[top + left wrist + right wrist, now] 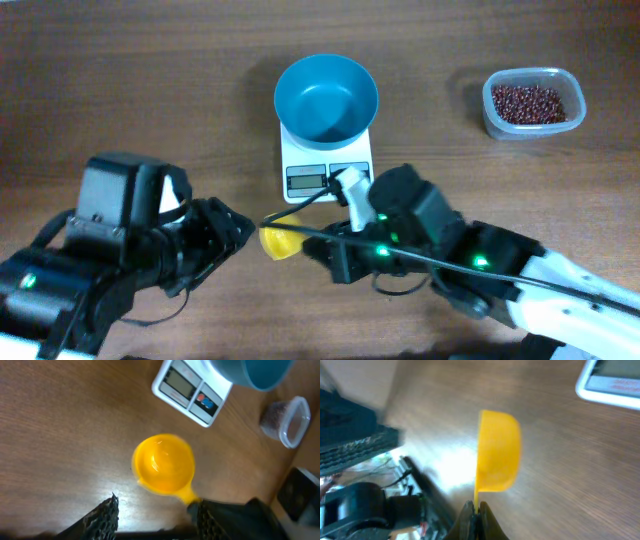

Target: Scoop item into bowl and weigh 50g on scale

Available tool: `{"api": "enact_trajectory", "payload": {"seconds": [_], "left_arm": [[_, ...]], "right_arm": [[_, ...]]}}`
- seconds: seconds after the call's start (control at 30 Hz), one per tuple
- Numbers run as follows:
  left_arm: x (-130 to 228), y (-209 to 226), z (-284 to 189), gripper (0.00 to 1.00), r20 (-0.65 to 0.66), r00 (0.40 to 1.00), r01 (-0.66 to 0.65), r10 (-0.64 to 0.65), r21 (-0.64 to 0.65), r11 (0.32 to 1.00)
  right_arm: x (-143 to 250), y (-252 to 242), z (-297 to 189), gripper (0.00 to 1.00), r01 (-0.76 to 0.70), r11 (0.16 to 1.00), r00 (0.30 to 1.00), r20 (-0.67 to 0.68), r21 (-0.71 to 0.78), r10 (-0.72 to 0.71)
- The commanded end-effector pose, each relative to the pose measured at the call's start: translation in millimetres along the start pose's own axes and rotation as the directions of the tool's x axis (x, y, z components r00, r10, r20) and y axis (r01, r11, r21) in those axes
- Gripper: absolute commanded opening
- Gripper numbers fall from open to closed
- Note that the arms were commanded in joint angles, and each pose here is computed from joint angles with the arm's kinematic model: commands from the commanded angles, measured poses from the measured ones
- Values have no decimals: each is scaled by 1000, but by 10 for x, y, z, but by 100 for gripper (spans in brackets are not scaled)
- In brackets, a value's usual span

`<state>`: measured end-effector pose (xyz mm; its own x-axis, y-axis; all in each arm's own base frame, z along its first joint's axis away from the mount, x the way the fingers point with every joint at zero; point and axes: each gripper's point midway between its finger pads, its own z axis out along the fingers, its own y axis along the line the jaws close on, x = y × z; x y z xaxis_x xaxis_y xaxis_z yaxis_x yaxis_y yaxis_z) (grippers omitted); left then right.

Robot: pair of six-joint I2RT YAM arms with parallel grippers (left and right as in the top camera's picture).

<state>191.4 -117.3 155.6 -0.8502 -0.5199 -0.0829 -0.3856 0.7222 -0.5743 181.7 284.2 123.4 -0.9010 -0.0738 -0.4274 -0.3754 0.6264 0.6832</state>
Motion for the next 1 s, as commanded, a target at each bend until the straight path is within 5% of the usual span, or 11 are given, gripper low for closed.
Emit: {"api": "enact_trajectory", "payload": {"seconds": [0.0, 0.03, 0.2, 0.27, 0.33, 0.47, 0.6, 0.73, 0.77, 0.83, 0.97], "left_arm": [[91, 22, -135, 61, -2, 999, -48, 48, 3, 999], [105, 39, -141, 98, -5, 999, -46, 46, -2, 999], [155, -62, -144, 99, -37, 998, -45, 47, 51, 998], [175, -576, -191, 99, 13, 956, -285, 292, 260, 923], [186, -798, -135, 99, 78, 922, -384, 378, 274, 881], [146, -1021, 183, 99, 74, 881, -473, 468, 96, 876], [316, -1047, 712, 96, -6, 794, -600, 608, -175, 781], [425, -887, 1015, 99, -86, 771, -629, 631, -251, 736], [418, -877, 1035, 57, -87, 771, -629, 631, -258, 733], [265, -851, 1097, 0, -36, 762, -620, 647, -329, 712], [112, -783, 1498, 0, -5, 747, -606, 665, -418, 677]], "right_arm": [[-242, -282, -524, 4, -24, 987, 986, 164, 156, -2], [-212, -376, -751, 4, -32, 977, 981, 194, 209, -9], [95, -578, -1799, 4, -108, 927, 923, 384, 359, -41], [124, -537, -2176, 4, -130, 908, 890, 451, 399, -71], [58, -321, -2554, 4, -132, 911, 854, 511, 392, -96], [49, -61, -2928, 4, -119, 927, 818, 564, 355, -111], [86, 22, -3076, 4, -118, 932, 809, 578, 342, -110], [184, -81, -3063, 4, -135, 915, 831, 546, 381, -104], [183, -86, -3067, 4, -137, 914, 830, 548, 383, -105], [159, -109, -3097, 4, -148, 906, 820, 561, 396, -111], [128, -154, -3147, 4, -167, 892, 805, 581, 419, -122]]}}
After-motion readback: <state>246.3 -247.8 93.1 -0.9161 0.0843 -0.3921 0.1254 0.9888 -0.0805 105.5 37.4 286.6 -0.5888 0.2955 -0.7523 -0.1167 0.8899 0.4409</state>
